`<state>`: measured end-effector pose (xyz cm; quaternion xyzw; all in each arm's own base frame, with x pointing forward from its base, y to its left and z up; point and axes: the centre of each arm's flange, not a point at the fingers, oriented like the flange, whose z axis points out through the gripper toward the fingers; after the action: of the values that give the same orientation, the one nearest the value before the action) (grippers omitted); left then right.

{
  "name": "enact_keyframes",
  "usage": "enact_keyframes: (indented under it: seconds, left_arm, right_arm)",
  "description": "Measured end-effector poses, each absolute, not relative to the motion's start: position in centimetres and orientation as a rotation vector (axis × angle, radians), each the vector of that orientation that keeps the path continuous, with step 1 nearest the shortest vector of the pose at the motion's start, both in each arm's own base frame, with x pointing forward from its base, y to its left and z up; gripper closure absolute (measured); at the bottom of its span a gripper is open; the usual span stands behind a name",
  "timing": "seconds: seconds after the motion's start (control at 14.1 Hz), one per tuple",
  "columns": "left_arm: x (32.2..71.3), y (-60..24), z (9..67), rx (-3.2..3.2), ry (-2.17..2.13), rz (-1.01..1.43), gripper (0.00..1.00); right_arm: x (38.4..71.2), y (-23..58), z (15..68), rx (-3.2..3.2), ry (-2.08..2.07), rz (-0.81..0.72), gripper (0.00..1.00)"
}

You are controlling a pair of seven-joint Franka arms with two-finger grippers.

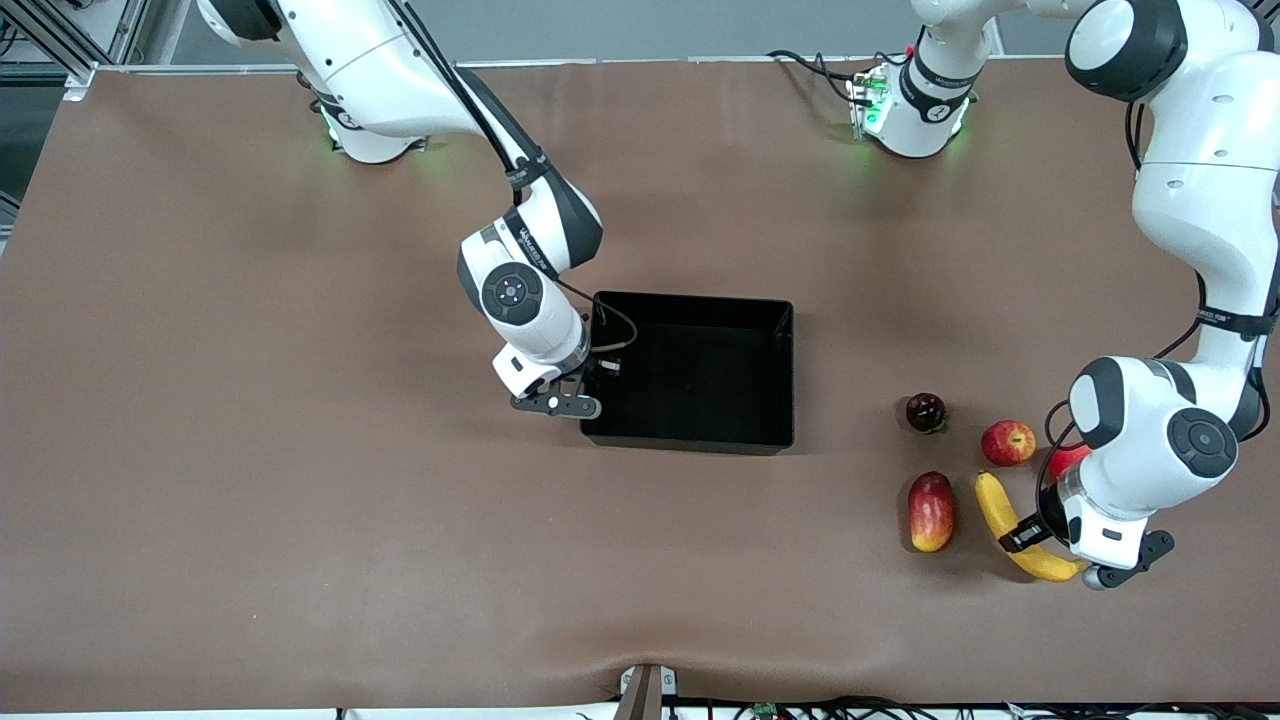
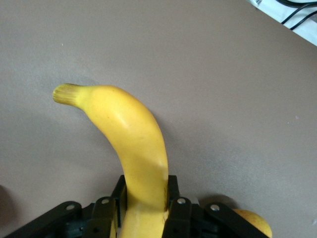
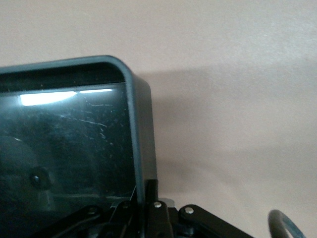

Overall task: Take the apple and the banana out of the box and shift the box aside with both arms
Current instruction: 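Lower the banana by the fruits while the right gripper grips the tray, then drag the tray toward the right arm while the left gripper releases banana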

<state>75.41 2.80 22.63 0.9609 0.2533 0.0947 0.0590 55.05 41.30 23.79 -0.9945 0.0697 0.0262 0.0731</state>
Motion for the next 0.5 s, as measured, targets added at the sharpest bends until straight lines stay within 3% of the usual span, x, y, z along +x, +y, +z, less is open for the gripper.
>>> enact_keyframes:
  seconds: [0.21,0.5]
  left_arm:
    - [75.3,2.3,22.0,2.909,0.804,0.276,0.65]
    - [75.2,2.8,21.0,2.928,0.812,0.264,0.65]
  right_arm:
    - [55.5,40.7,25.6,-2.993,0.218,0.088,0.95]
    - [57.0,35.5,32.2,-3.034,0.294,0.224,0.95]
